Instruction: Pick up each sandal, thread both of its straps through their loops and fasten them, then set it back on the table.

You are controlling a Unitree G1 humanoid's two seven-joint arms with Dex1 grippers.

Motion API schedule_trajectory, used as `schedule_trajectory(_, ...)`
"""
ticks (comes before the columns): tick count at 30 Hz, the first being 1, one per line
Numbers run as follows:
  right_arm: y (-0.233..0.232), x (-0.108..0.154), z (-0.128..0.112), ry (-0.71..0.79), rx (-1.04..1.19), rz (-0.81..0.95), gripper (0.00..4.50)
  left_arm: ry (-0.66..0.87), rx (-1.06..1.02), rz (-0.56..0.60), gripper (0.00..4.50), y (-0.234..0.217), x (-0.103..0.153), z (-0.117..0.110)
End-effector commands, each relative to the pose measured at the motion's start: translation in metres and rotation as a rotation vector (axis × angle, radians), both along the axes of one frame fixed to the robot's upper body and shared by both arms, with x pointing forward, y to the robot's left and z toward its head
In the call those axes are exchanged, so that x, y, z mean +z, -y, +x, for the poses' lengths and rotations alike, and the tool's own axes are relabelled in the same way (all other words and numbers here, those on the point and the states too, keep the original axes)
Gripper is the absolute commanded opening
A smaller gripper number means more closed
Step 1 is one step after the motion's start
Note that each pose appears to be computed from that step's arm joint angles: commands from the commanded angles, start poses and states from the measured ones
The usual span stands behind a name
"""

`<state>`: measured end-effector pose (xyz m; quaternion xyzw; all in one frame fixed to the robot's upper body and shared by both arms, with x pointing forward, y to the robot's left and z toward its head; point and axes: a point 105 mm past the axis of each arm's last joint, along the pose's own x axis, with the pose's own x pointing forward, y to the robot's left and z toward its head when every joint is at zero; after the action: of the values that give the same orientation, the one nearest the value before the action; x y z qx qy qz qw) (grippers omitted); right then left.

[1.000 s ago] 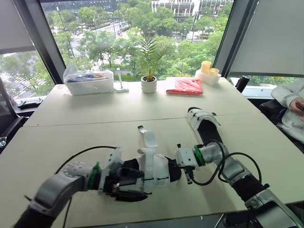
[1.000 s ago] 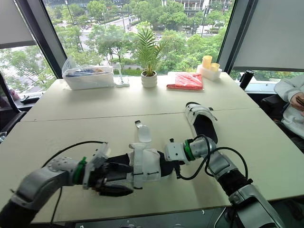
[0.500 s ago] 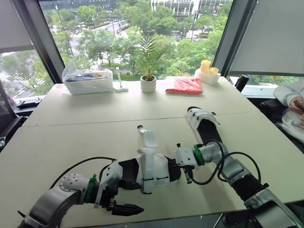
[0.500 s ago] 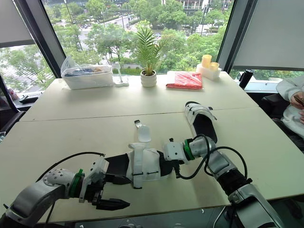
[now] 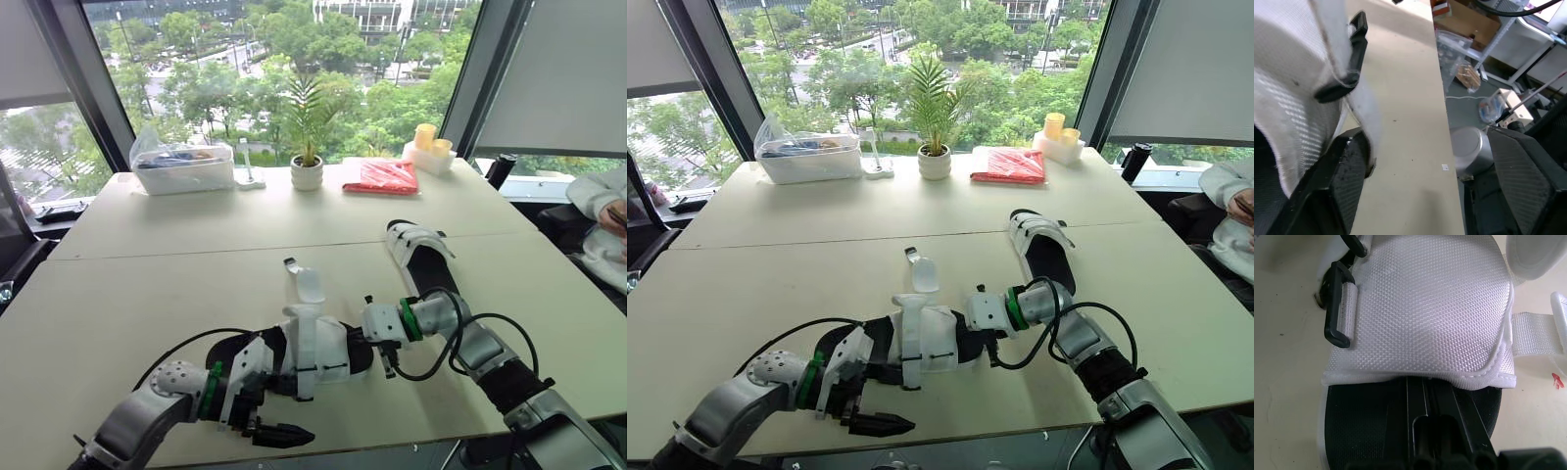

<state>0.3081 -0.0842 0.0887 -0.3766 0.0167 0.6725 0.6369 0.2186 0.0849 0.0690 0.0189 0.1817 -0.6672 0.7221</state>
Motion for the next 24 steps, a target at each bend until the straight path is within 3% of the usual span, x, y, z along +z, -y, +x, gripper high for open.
schedule_trajectory(1,0.015,-0.033,-0.002,-0.088,-0.073,-0.112,0.00,0.026,-0.002,0.009,2.06,0.002,0.001,0.002)
schedule_trajectory(5,0.016,-0.034,-0.003,-0.092,-0.074,-0.111,0.00,0.010,-0.006,0.008,0.06,-0.001,0.003,0.001)
schedule_trajectory(13,0.016,-0.036,-0.006,-0.095,-0.073,-0.110,0.00,-0.095,-0.267,0.030,0.06,-0.008,0.017,-0.049)
schedule_trajectory(24,0.019,-0.036,-0.006,-0.099,-0.072,-0.121,0.00,0.083,-0.335,-0.048,0.06,0.003,0.045,-0.040)
